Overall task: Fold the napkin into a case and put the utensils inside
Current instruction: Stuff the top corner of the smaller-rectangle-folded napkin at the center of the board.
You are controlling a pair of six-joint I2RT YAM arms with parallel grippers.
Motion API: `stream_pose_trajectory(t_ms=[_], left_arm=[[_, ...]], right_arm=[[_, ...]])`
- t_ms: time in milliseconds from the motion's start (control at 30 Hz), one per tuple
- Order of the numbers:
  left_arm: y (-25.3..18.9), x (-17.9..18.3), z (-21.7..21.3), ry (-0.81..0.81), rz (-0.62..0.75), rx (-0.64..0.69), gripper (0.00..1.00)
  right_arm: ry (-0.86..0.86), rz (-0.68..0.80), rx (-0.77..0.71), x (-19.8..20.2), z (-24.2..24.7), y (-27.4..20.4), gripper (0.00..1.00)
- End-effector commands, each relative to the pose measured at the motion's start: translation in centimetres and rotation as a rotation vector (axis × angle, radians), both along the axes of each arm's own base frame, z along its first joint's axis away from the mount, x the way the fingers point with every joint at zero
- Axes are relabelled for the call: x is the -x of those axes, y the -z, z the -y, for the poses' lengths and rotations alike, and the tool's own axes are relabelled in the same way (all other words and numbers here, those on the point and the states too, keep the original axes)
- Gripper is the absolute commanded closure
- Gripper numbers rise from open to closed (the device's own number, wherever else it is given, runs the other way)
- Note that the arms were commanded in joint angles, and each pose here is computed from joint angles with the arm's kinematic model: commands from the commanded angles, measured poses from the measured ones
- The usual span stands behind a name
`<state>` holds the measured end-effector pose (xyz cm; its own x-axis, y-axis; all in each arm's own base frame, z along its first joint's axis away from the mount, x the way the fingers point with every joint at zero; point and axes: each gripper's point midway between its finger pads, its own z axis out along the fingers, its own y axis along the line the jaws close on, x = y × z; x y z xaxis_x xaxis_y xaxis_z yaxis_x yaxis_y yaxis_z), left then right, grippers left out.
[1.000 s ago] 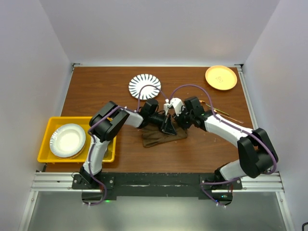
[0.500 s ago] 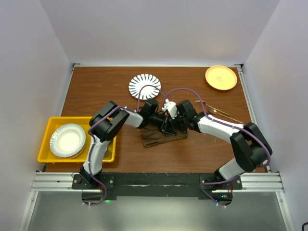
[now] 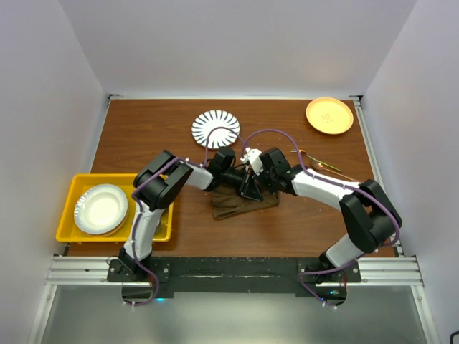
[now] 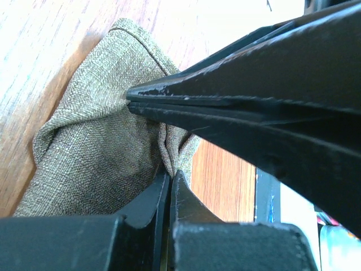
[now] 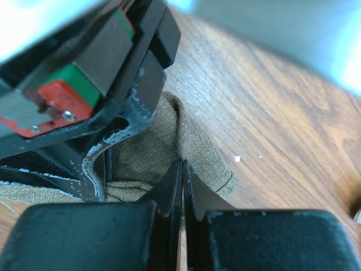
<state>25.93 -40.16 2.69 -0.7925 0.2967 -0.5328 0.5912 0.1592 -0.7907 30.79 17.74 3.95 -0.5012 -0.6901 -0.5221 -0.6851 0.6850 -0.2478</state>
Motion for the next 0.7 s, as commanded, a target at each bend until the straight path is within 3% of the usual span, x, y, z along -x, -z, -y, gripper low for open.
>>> stream_pose_trajectory(t_ms=[0, 667], left_arm=[[1.4, -0.3, -0.8, -0.031, -0.028, -0.035, 1.0], [0.1, -0.7, -1.3, -0.07, -0.061, -0.022, 1.0]], right_arm=[[-0.007, 0.056, -0.052, -1.1, -1.1, -3.1, 1.0], [-0.132, 0.113, -0.056, 0.1, -0.7, -4.6, 1.0]])
